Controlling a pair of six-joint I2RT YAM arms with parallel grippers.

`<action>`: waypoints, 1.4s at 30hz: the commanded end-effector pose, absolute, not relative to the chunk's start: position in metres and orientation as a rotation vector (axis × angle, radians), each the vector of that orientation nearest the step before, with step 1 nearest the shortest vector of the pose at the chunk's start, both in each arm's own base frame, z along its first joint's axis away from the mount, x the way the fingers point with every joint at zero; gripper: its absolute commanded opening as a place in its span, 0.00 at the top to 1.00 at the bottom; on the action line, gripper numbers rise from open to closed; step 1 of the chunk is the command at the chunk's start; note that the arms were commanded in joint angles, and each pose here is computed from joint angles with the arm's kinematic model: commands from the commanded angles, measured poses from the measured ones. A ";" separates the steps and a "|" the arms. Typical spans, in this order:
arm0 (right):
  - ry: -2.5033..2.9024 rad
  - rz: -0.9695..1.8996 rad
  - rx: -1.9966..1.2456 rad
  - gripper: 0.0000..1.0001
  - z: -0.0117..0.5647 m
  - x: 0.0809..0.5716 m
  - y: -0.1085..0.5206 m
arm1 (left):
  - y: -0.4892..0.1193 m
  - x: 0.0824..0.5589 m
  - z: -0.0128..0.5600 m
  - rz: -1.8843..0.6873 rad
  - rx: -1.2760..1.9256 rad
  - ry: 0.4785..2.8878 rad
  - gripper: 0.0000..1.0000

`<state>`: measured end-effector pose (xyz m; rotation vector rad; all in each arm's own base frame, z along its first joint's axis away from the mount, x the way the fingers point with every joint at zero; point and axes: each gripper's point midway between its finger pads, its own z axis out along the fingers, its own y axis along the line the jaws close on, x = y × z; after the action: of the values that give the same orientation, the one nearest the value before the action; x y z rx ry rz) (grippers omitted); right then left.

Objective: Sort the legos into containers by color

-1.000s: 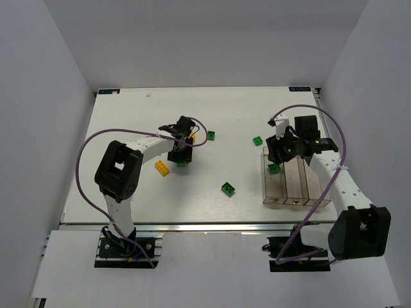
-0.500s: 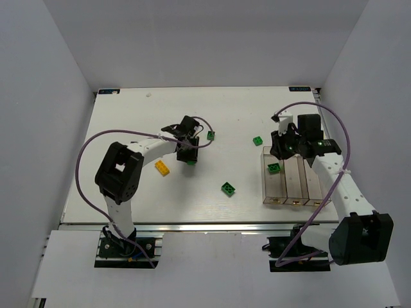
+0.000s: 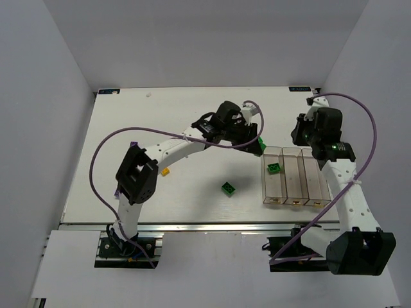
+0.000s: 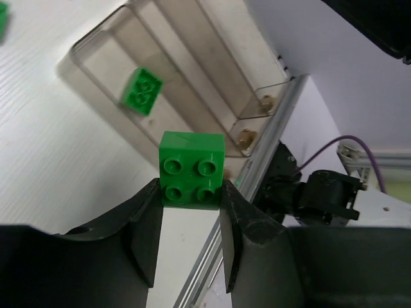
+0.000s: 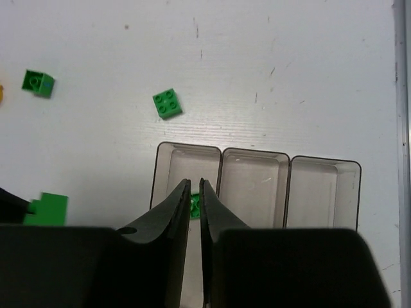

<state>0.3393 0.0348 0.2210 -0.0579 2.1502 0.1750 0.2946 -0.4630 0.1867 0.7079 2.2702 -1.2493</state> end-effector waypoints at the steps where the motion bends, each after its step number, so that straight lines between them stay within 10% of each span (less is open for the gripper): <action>1: 2.002 0.192 0.033 0.83 0.264 0.345 0.030 | -0.487 0.283 0.202 -1.405 0.800 2.220 0.93; 11: 1.934 0.194 -0.030 0.81 0.269 0.335 0.031 | -0.529 0.274 0.171 -1.509 0.889 2.269 0.88; 28: 1.948 0.250 -0.210 0.62 0.254 0.324 0.049 | -0.547 0.263 0.151 -1.478 0.883 2.315 0.28; 34: 1.793 0.440 -0.609 0.36 0.275 0.292 0.090 | -0.533 0.287 0.177 -1.381 0.786 2.271 0.35; 38: 1.636 0.559 -0.860 0.30 0.289 0.262 0.120 | -0.477 0.324 0.194 -1.138 0.596 2.274 0.77; 42: 1.669 0.642 -0.915 0.31 0.276 0.258 0.128 | -0.427 0.330 0.221 -1.012 0.476 2.237 0.78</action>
<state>0.2727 0.1084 0.2757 -0.7636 1.7295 0.5193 0.3089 -0.4714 0.1465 0.6018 2.3989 -1.1301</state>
